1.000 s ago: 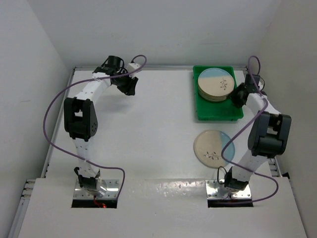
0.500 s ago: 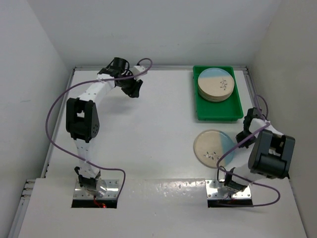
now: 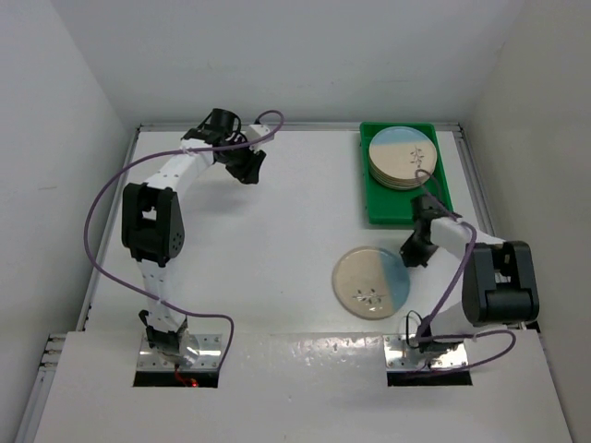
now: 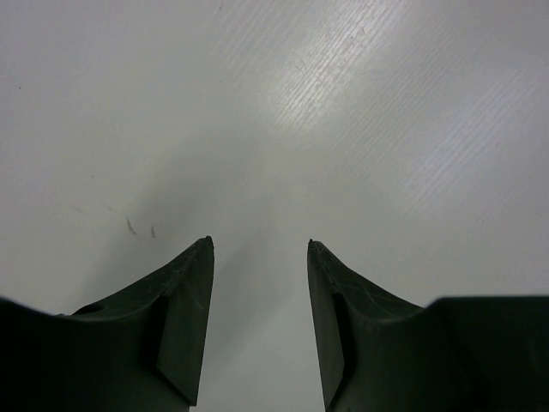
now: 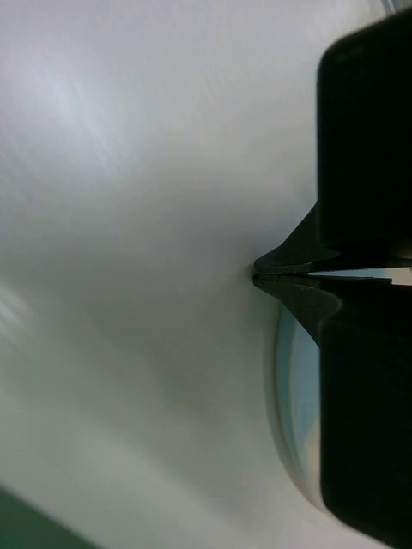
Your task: Place the plates into the plastic bin on the countertop
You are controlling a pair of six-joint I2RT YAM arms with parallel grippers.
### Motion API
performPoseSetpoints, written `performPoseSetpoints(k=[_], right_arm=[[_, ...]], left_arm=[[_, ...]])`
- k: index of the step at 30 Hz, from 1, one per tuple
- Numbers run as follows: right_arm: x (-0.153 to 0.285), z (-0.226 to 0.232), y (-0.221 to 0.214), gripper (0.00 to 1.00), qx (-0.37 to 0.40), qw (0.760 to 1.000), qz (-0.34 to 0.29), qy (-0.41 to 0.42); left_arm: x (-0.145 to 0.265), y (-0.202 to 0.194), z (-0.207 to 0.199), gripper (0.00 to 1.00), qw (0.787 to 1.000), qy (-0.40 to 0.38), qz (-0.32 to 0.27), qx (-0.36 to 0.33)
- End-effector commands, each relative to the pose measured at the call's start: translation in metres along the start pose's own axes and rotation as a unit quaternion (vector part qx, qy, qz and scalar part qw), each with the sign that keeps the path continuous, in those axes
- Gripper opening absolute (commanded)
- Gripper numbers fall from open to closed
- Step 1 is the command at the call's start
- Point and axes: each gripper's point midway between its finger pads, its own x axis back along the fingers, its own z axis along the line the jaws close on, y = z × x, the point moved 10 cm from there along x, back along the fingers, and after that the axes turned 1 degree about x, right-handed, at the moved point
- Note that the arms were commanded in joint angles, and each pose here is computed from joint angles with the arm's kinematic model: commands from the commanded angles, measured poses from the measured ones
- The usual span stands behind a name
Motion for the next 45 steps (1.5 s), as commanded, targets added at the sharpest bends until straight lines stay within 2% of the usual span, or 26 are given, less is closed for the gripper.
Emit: performPoseSetpoints(k=[1,3,4,6,7,8,10,11,13,14,15,17,18,19,20,21,23,27,30,34,36,37,40,41,42,45], right_arm=[[0.008,0.017,-0.059,0.0,0.078,0.984,0.149,0.054],[0.016,0.035,-0.068,0.0,0.14,0.971,0.161,0.106],[0.021,0.056,-0.076,0.0,0.187,0.958,0.175,0.132],[0.046,0.101,-0.063,0.0,0.254,0.929,0.163,0.213],[0.04,0.114,-0.073,0.0,0.285,0.918,0.183,0.207],[0.065,0.149,-0.063,0.0,0.343,0.891,0.142,0.261],[0.074,0.161,-0.069,0.0,0.397,0.871,0.125,0.261],[0.081,0.168,-0.065,0.0,0.408,0.871,0.088,0.259],[0.097,0.167,-0.052,0.01,0.388,0.875,0.039,0.287],[0.081,0.15,-0.041,0.03,0.358,0.894,0.042,0.265],[0.086,0.145,-0.034,0.06,0.337,0.902,0.026,0.27],[0.078,0.117,-0.016,0.13,0.297,0.924,0.008,0.241],[0.077,0.111,-0.013,0.17,0.292,0.927,0.007,0.234],[0.077,0.101,-0.011,0.24,0.288,0.93,-0.001,0.229],[0.074,0.094,-0.004,0.28,0.278,0.934,-0.007,0.223],[0.071,0.081,-0.002,0.3,0.267,0.941,-0.013,0.207],[0.08,0.073,0.007,0.34,0.248,0.942,-0.051,0.221],[0.076,0.05,0.009,0.35,0.228,0.946,-0.086,0.213],[0.081,0.042,0.004,0.37,0.234,0.94,-0.104,0.224],[0.088,0.03,-0.005,0.42,0.239,0.931,-0.121,0.249],[0.083,0.025,-0.013,0.44,0.254,0.925,-0.112,0.259],[0.087,0.025,-0.013,0.46,0.258,0.918,-0.123,0.276],[0.084,0.022,-0.023,0.6,0.296,0.896,-0.099,0.314],[0.083,0.022,-0.026,0.67,0.306,0.891,-0.091,0.323],[0.078,0.021,-0.031,0.71,0.31,0.889,-0.069,0.33],[0.069,0.025,-0.039,0.8,0.331,0.868,-0.028,0.369]], left_arm=[[0.022,0.015,-0.002,0.5,0.999,0.021,-0.028,-0.021],[0.02,0.012,-0.003,0.5,0.999,0.019,-0.024,-0.023],[0.017,0.01,-0.002,0.5,0.999,0.017,-0.02,-0.026],[0.015,0.007,-0.006,0.52,0.999,-0.009,-0.022,-0.032],[0.015,0.004,-0.009,0.54,0.999,-0.027,-0.017,-0.034],[0.013,0.005,-0.017,0.57,0.997,-0.049,-0.015,-0.058],[0.009,-0.006,-0.035,0.59,0.991,-0.112,0.005,-0.071],[0.005,-0.008,-0.045,0.59,0.986,-0.14,0.008,-0.095],[-0.001,-0.023,-0.067,0.59,0.973,-0.212,0.016,-0.087],[-0.006,-0.026,-0.081,0.59,0.966,-0.239,0.021,-0.1],[-0.009,-0.029,-0.093,0.6,0.958,-0.265,0.024,-0.103],[-0.021,-0.037,-0.126,0.66,0.944,-0.306,0.05,-0.114],[-0.028,-0.042,-0.137,0.68,0.939,-0.319,0.065,-0.11],[-0.037,-0.048,-0.149,0.79,0.935,-0.33,0.08,-0.103],[-0.045,-0.044,-0.157,0.79,0.938,-0.322,0.073,-0.108],[-0.055,-0.046,-0.176,0.81,0.937,-0.324,0.095,-0.091],[-0.067,-0.046,-0.188,0.81,0.941,-0.305,0.107,-0.099],[-0.089,-0.055,-0.218,0.81,0.955,-0.23,0.163,-0.092],[-0.102,-0.073,-0.219,0.79,0.963,-0.15,0.209,-0.08],[-0.117,-0.089,-0.222,0.71,0.962,-0.103,0.236,-0.095],[-0.12,-0.094,-0.227,0.63,0.959,-0.102,0.243,-0.109],[-0.121,-0.094,-0.233,0.47,0.957,-0.111,0.242,-0.113],[-0.121,-0.097,-0.24,0.27,0.954,-0.135,0.242,-0.117],[-0.123,-0.099,-0.24,0.07,0.952,-0.141,0.245,-0.114],[-0.124,-0.1,-0.236,0.0,0.952,-0.139,0.251,-0.109],[-0.121,-0.093,-0.226,0.0,0.95,-0.168,0.249,-0.081]])
